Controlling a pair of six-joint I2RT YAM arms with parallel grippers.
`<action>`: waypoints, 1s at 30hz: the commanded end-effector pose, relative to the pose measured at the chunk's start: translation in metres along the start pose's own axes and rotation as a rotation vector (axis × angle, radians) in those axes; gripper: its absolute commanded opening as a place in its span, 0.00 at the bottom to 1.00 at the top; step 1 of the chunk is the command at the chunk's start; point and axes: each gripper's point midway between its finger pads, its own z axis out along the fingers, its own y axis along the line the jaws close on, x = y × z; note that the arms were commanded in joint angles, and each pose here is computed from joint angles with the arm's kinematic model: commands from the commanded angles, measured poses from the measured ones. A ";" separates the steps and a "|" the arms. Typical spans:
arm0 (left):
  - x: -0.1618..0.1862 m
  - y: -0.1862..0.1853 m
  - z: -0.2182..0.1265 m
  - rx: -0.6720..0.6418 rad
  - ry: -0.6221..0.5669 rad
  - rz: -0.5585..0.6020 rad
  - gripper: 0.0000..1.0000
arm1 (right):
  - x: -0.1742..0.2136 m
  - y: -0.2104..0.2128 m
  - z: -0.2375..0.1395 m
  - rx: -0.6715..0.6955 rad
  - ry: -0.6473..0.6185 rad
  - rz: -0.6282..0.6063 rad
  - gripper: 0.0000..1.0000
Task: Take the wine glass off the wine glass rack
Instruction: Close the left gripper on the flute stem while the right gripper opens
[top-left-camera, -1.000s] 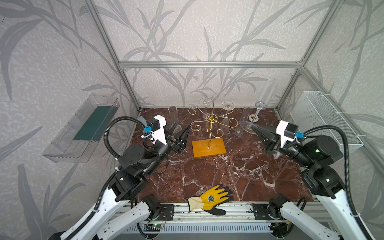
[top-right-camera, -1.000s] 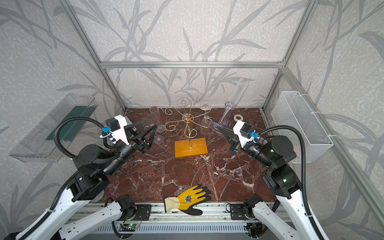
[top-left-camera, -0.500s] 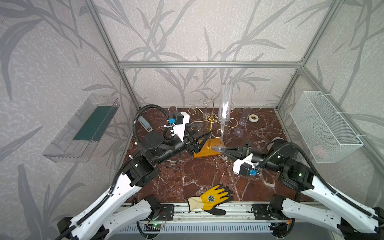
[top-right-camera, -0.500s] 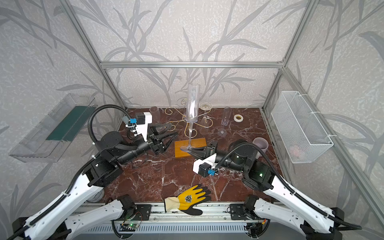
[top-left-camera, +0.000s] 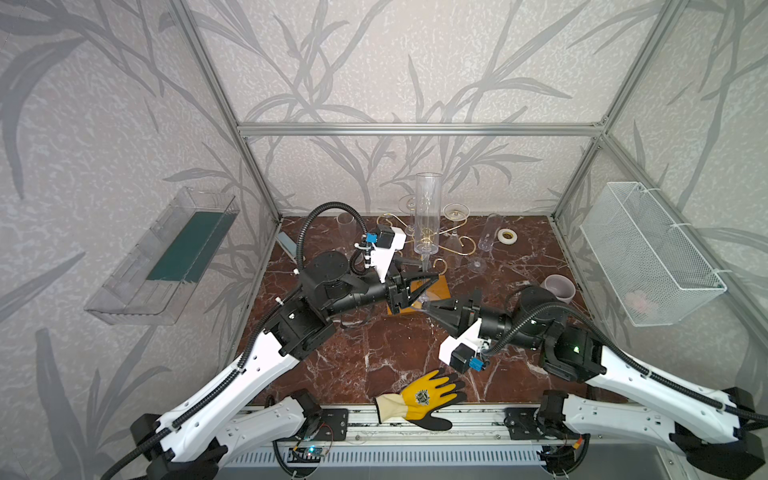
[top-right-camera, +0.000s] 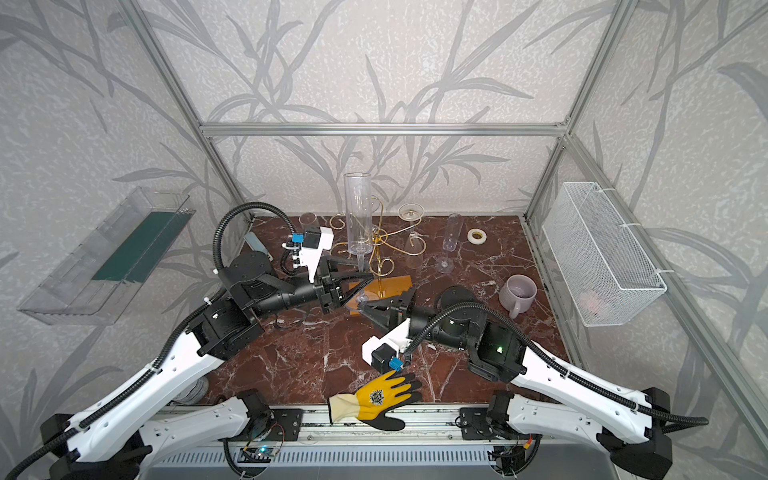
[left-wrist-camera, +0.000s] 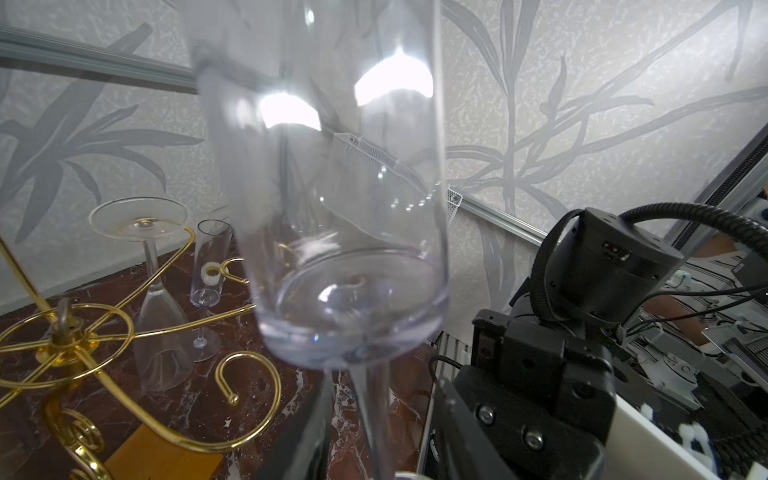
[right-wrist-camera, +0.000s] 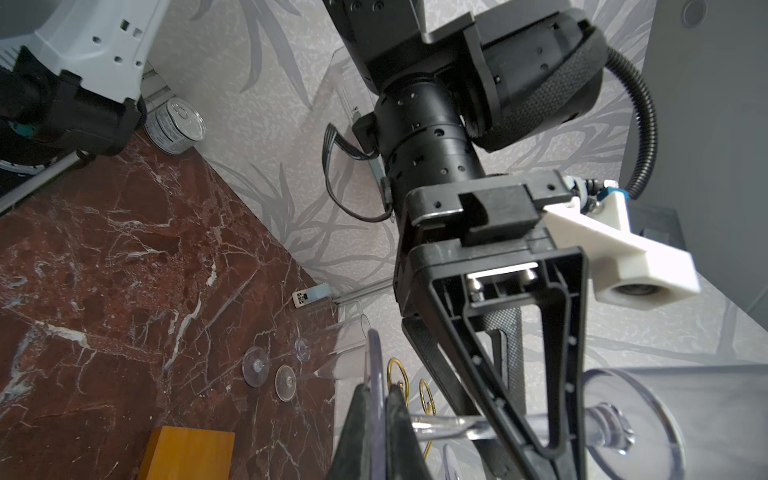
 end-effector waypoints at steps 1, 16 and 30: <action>-0.013 -0.008 -0.002 0.025 -0.023 0.009 0.33 | -0.004 -0.020 -0.001 0.096 0.007 -0.062 0.00; -0.018 -0.008 0.001 0.041 -0.067 -0.003 0.00 | 0.004 -0.006 0.003 0.081 0.061 -0.136 0.27; -0.030 0.019 -0.038 -0.221 -0.172 0.289 0.00 | -0.014 -0.141 -0.046 0.462 0.027 0.662 0.99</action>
